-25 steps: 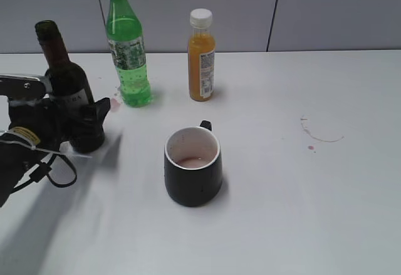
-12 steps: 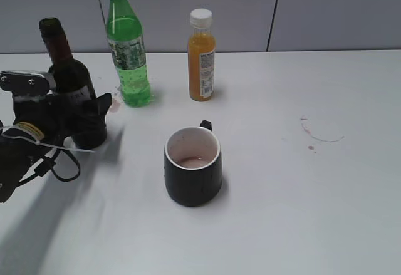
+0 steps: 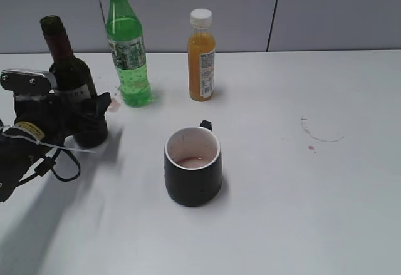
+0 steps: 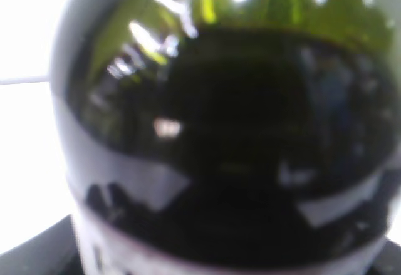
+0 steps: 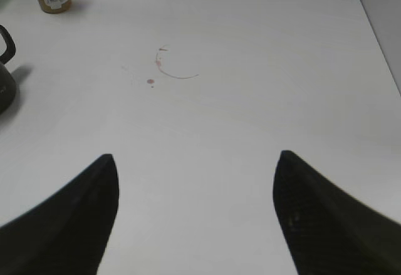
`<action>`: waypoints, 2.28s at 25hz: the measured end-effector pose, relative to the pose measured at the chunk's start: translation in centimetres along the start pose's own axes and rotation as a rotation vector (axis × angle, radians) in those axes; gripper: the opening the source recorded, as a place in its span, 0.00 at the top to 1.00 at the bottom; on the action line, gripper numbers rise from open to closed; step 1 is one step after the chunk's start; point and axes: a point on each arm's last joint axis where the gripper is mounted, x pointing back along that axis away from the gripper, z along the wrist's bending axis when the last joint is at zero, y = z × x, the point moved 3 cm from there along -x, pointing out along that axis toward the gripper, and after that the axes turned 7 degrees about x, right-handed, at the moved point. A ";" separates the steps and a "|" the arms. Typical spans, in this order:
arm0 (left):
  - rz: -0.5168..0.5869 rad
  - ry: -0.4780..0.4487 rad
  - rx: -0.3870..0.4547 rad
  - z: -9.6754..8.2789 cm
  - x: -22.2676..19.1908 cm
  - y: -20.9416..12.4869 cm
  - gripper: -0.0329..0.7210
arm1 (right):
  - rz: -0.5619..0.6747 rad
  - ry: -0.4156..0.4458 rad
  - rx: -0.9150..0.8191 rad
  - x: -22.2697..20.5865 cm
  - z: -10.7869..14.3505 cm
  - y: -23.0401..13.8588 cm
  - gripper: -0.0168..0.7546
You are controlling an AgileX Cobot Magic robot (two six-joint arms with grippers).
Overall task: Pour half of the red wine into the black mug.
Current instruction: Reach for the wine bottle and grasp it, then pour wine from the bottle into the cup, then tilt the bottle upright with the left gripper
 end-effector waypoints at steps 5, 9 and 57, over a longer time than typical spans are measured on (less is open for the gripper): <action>-0.001 0.010 0.004 0.1 0.0 0.0 0.24 | 0.000 0.000 0.000 0.0 0.0 0.0 0.22; 0.014 0.034 0.016 -0.1 0.9 0.2 0.25 | 0.000 0.000 0.000 0.0 0.0 0.0 0.22; 0.143 0.188 -0.416 -9.0 9.8 0.0 0.25 | 0.000 0.000 0.000 0.0 0.0 0.0 0.22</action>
